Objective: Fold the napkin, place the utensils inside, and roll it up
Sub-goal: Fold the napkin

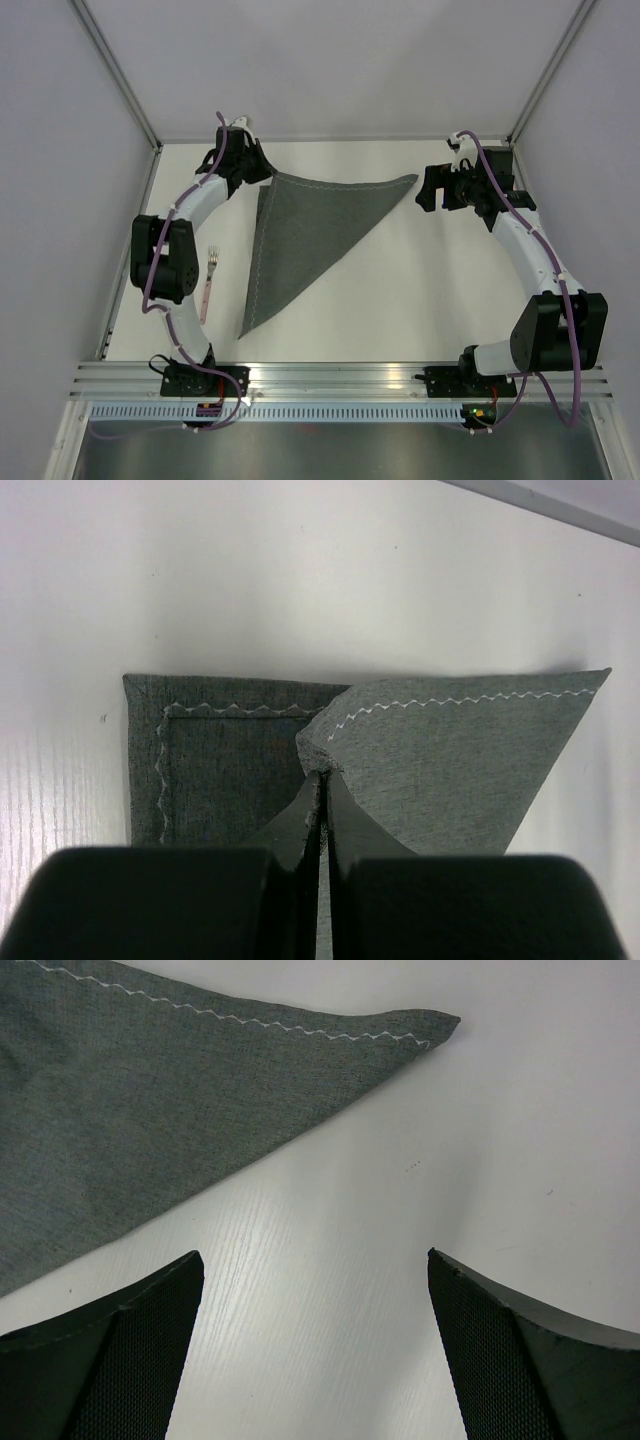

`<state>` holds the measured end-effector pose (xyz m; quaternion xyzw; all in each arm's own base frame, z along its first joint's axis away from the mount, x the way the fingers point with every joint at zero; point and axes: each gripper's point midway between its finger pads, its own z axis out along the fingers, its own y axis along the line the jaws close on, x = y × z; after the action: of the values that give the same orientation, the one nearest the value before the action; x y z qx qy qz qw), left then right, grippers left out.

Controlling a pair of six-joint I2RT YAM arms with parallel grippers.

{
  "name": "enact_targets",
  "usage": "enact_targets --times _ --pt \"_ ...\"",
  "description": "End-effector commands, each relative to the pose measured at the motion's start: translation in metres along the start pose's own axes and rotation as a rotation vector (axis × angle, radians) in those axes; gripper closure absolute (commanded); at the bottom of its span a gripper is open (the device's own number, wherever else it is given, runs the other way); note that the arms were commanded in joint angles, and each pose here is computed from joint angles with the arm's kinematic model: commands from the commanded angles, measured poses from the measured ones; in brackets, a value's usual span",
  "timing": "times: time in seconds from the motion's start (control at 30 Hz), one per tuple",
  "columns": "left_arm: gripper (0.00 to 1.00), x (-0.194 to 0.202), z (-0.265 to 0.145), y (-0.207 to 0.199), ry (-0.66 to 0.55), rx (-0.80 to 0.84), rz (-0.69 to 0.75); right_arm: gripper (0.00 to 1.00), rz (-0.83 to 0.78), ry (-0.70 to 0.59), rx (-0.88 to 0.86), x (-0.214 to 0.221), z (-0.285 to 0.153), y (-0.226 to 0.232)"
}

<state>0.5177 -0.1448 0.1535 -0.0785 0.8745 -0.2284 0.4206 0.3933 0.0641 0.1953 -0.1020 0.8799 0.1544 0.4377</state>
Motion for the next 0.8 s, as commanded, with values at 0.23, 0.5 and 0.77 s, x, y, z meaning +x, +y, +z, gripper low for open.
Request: enact_targets --times 0.23,0.5,0.77 --pt "0.94 0.008 0.019 0.01 0.025 -0.011 -0.033 0.03 -0.002 0.005 -0.013 -0.001 0.001 0.001" --pt "0.83 0.015 0.028 0.019 0.03 -0.037 -0.028 0.03 -0.002 0.009 -0.021 0.001 0.001 0.002" --pt "0.64 0.009 0.027 0.031 0.001 -0.095 -0.008 0.03 0.0 0.011 -0.03 0.001 0.001 0.004"
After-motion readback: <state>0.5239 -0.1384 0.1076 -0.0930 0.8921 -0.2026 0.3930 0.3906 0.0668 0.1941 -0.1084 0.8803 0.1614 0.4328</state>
